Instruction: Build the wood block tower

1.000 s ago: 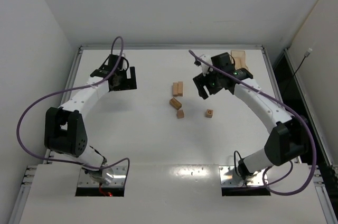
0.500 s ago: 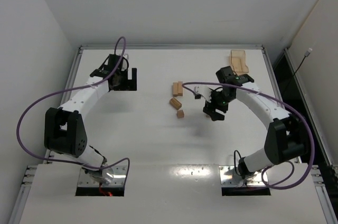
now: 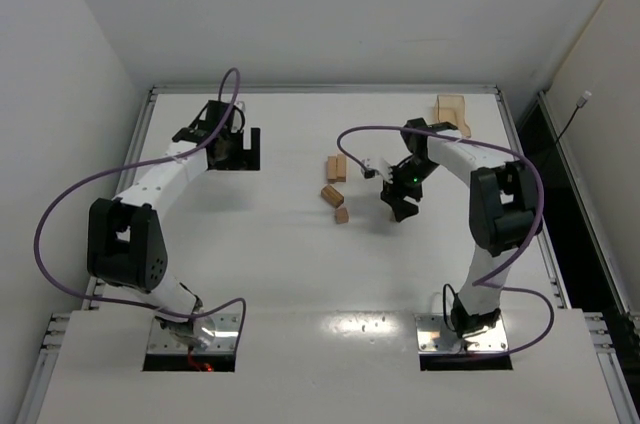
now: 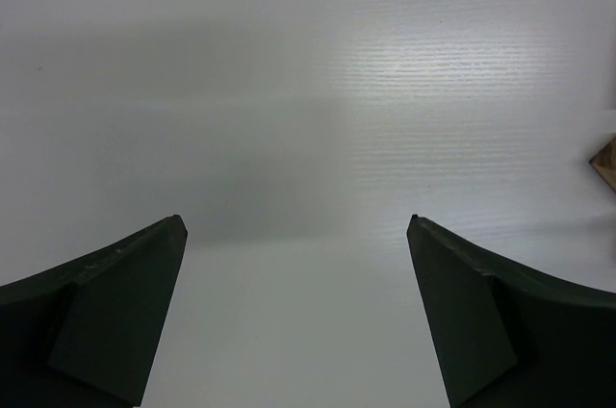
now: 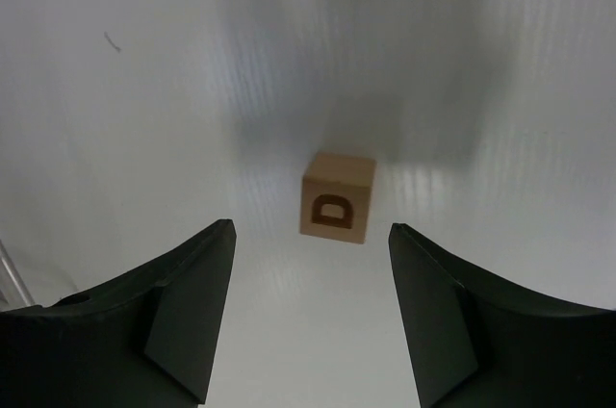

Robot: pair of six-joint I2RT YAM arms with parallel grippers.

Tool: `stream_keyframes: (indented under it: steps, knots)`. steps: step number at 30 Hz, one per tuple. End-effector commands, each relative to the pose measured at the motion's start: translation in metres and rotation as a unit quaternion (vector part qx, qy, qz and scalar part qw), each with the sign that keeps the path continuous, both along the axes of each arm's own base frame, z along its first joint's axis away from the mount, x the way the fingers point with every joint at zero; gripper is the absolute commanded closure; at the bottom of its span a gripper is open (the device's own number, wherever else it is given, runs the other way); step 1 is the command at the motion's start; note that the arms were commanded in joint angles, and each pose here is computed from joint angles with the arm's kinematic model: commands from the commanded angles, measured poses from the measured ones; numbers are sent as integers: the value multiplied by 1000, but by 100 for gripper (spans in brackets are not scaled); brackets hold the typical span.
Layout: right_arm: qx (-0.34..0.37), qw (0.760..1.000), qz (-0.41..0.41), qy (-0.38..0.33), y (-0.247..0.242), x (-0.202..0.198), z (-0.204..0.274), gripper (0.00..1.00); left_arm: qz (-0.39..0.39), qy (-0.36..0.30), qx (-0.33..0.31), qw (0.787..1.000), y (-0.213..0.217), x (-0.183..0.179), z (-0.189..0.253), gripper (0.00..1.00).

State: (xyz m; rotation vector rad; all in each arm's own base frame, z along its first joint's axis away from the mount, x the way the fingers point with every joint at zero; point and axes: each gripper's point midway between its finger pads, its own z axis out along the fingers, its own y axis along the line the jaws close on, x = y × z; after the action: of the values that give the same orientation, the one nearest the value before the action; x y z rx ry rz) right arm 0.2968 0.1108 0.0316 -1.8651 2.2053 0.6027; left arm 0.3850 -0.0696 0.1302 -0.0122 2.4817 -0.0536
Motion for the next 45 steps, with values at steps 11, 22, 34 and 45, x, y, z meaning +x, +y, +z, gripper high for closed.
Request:
stream_keyframes:
  steps: [11,22,34,45]
  knots:
    - [30,999,-9,10,16,14,2,38,5,-4,-5,1000,4,12,3,0]
    - [0,999,-49,-11,6,17,-18,38,2,1,-7,1000,2,14,-1,0]
    - [-23,998,-55,-14,9,21,-22,56,2,1,-7,1000,1,19,-1,0]
    - [-48,998,-50,-12,3,17,-25,91,6,1,-10,1000,0,22,-1,0]
